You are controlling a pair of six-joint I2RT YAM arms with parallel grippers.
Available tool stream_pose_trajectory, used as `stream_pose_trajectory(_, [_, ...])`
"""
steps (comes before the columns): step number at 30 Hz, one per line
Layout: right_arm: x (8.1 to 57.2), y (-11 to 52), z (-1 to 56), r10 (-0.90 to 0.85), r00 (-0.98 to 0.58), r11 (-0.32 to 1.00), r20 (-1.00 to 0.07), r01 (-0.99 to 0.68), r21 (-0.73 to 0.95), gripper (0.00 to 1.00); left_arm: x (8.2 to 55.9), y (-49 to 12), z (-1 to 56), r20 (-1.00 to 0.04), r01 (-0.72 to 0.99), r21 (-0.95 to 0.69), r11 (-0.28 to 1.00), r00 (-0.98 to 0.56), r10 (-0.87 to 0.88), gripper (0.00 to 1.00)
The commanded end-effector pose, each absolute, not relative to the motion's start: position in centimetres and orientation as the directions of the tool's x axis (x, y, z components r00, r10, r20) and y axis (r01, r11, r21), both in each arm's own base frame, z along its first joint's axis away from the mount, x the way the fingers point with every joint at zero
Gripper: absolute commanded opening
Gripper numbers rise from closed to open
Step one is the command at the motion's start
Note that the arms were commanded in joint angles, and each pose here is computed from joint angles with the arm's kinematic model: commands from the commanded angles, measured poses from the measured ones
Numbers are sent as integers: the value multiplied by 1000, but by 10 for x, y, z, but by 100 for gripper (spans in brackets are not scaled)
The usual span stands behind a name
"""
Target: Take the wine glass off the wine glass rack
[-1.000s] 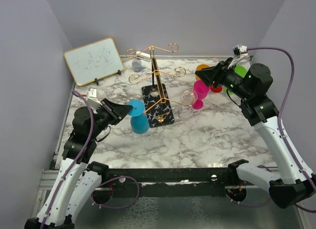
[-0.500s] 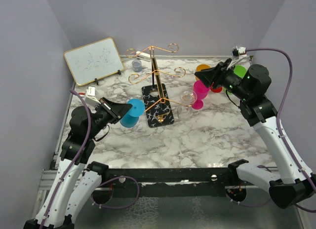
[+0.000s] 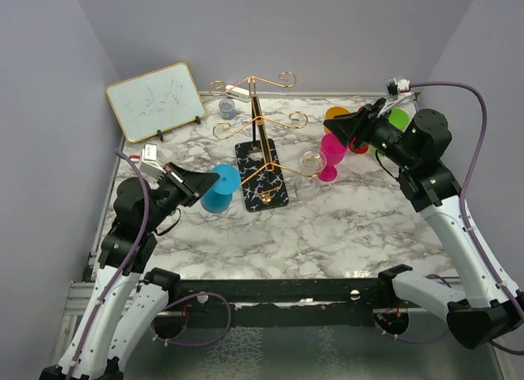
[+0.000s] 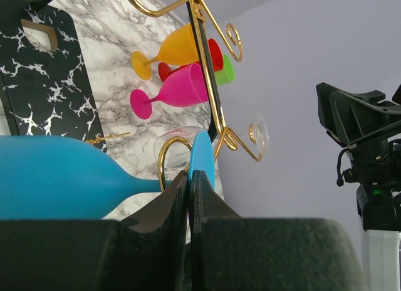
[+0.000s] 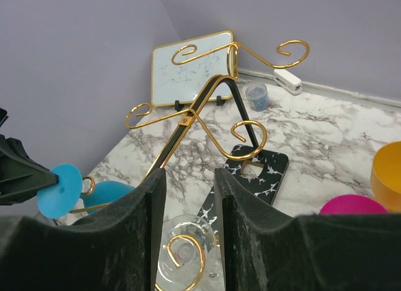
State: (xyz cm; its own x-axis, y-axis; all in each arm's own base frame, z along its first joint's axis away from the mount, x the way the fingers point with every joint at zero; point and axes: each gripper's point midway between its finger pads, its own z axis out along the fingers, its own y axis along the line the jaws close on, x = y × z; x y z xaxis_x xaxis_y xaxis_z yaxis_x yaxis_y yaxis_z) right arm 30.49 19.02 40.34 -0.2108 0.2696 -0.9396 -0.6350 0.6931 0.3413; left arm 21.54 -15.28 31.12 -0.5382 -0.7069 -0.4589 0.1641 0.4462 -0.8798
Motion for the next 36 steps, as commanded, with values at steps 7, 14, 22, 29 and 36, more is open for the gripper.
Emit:
stream_pose_trajectory(7, [299, 186, 418, 299, -157, 695, -941, -640, 328, 36, 204, -157, 341, -415, 231, -910, 345, -531, -739, 0])
stream_pose_trajectory(14, [297, 185, 421, 302, -149, 697, -942, -639, 325, 36, 202, -167, 336, -383, 233, -924, 304, -588, -712, 0])
stream_pose_trajectory(22, [296, 184, 421, 302, -147, 700, -942, -637, 324, 36, 208, -174, 331, -365, 241, -931, 274, -611, -702, 0])
stream_pose_trajectory(29, [297, 184, 421, 303, -146, 700, -942, -637, 324, 36, 218, -181, 341, -364, 271, -931, 246, -616, -699, 0])
stream_pose_trajectory(36, [298, 187, 420, 300, -153, 692, -942, -645, 325, 36, 232, -186, 349, -383, 299, -922, 246, -613, -691, 0])
